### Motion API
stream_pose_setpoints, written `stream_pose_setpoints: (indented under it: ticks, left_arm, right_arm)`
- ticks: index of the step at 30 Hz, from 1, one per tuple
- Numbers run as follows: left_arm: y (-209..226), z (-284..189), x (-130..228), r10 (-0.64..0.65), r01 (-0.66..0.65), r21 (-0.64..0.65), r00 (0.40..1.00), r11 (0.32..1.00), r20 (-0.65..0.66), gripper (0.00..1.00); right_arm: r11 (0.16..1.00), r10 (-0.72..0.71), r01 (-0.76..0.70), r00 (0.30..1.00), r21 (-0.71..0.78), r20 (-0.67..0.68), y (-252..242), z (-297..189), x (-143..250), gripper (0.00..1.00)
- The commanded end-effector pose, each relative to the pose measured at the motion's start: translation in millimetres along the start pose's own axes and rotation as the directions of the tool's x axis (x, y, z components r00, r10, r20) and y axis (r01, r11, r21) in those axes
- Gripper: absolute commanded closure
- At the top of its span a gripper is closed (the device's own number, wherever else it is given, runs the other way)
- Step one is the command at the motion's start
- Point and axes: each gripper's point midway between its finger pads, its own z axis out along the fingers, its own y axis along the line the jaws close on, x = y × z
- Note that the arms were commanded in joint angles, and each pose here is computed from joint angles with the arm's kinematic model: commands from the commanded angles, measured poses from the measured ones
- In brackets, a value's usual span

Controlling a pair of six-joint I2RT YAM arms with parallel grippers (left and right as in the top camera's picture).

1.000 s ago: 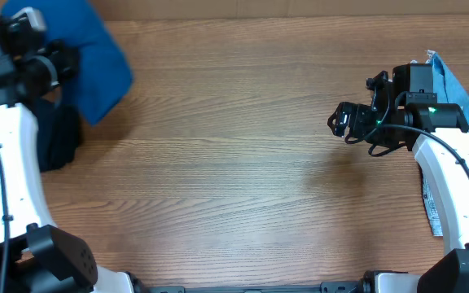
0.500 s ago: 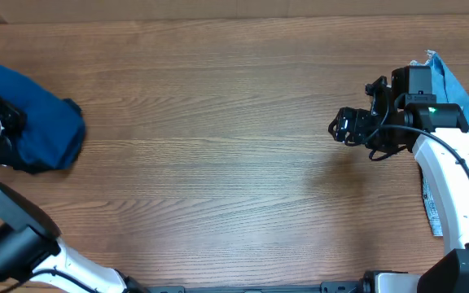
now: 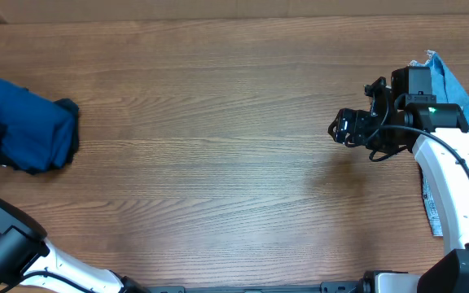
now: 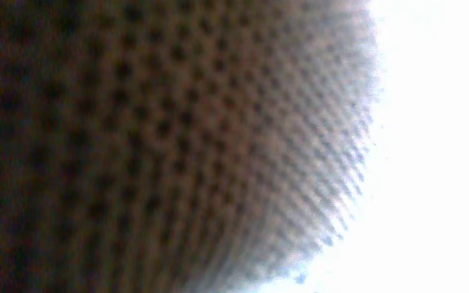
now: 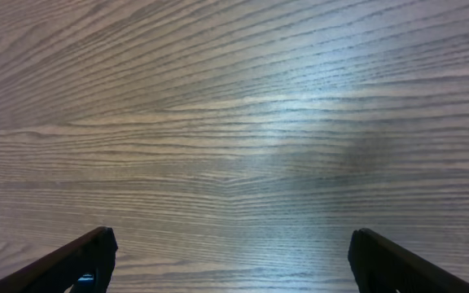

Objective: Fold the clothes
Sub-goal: 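Lower the teal shirt onto the left pile and release the left gripper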

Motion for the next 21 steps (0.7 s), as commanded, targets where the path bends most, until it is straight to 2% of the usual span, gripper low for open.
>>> stream_pose_setpoints:
  ticks: [1,5,6,7,8,9,11,14,16,19,21]
  left_arm:
    - [-29.9,-26.7,-16.8,-0.078,0.071,0.096,0.995,0.993,0.068,0.96]
    - [-38.9,-23.3,-18.2,-0.149,0.141,0.11,0.986,0.984,0.075,0.96]
    - [-40.4,-21.6,-15.1,-0.149,0.141,0.106,0.987,0.984,0.066,0.91]
    - [-42.3,-19.0,-7.5,-0.141,0.136,0.096,0.989,0.986,0.043,0.65]
    - [-43.3,-17.3,-1.6,-0.134,0.131,0.089,0.991,0.987,0.024,0.48]
    - [-44.8,-15.4,8.2,-0.114,0.115,0.08,0.993,0.99,-0.008,0.24]
    - [-43.8,-14.0,25.3,-0.047,0.052,0.067,0.997,0.996,-0.067,0.0]
    - [-27.7,-23.4,46.3,0.035,-0.035,0.002,0.99,0.999,-0.136,0.0]
    - [-29.8,-40.8,44.0,0.078,-0.078,0.008,0.991,0.997,-0.112,0.0]
    - [-41.2,-103.8,24.7,0.181,-0.178,-0.04,0.982,0.983,0.063,0.0]
    - [-52.7,-153.3,17.1,0.239,-0.223,-0.099,0.95,0.97,0.199,0.0]
  right_arm:
    - [1.0,-0.022,0.023,0.998,-0.011,0.051,5.6,-13.0,-8.5,0.05]
    - [1.0,-0.022,0.023,0.998,-0.011,0.052,5.6,-13.0,-8.6,0.04]
    - [1.0,-0.022,0.023,0.998,-0.011,0.053,5.6,-13.0,-8.8,0.05]
    - [1.0,-0.023,0.023,0.998,-0.011,0.053,5.6,-13.0,-9.0,0.05]
    - [1.0,-0.023,0.024,0.998,-0.012,0.054,5.7,-13.0,-9.2,0.05]
    - [1.0,-0.023,0.024,0.998,-0.012,0.055,5.8,-13.0,-9.4,0.05]
    - [1.0,-0.023,0.024,0.998,-0.012,0.055,5.8,-13.0,-9.4,0.05]
    - [1.0,-0.022,0.023,0.998,-0.011,0.05,5.6,-13.0,-8.3,0.05]
    - [1.0,-0.025,0.026,0.998,-0.011,0.05,5.5,-13.0,-8.1,0.05]
    - [1.0,-0.026,0.027,0.998,-0.011,0.052,5.6,-13.0,-8.7,0.05]
    - [1.0,-0.026,0.027,0.998,-0.011,0.053,5.7,-13.0,-8.8,0.05]
